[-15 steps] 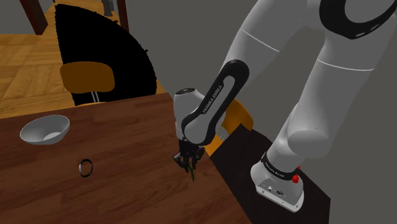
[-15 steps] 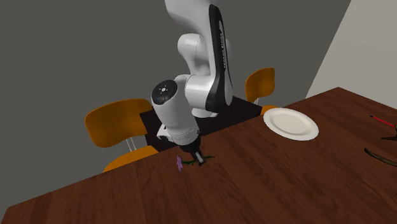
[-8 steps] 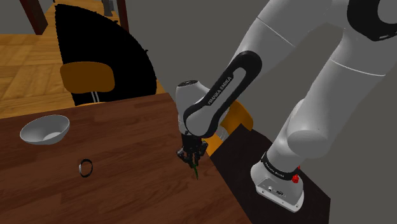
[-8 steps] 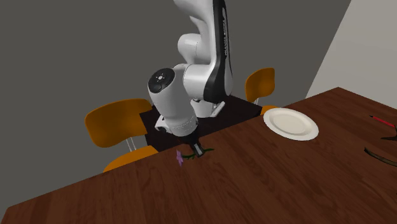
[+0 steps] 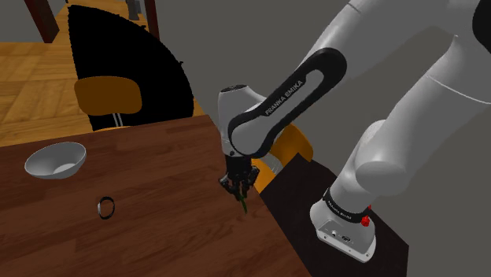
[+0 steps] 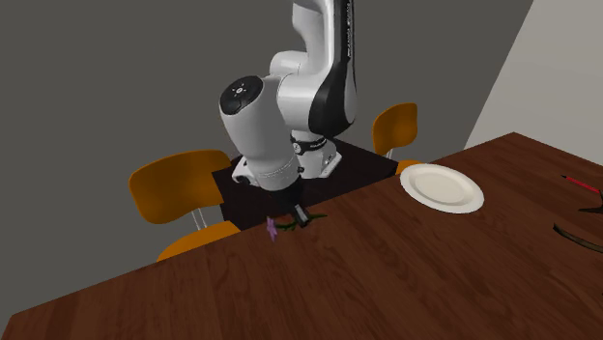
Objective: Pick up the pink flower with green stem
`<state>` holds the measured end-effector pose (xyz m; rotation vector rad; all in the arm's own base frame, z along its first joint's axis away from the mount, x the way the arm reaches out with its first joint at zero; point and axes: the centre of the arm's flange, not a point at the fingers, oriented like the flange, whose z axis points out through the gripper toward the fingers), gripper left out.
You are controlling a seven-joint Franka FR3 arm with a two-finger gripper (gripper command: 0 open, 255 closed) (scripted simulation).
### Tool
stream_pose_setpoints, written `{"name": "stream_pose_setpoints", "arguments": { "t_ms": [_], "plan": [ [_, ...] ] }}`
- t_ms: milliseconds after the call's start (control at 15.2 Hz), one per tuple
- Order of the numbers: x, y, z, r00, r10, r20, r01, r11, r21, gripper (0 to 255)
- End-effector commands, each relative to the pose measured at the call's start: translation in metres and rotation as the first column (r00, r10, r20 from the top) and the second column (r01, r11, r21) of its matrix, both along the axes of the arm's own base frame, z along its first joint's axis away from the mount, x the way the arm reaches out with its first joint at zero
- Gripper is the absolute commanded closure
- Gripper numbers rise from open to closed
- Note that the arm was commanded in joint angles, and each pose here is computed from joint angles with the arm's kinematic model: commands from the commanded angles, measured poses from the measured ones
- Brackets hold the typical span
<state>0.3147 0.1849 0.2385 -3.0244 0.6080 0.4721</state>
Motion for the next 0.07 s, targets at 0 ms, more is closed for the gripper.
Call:
{"name": "stream_pose_setpoints", "arguments": {
  "t_ms": [0],
  "plan": [
    [0.0002, 0.0008, 0.0024, 1.0, 0.0, -0.001, 0.0, 1.0, 0.0, 255]
  ]
}}
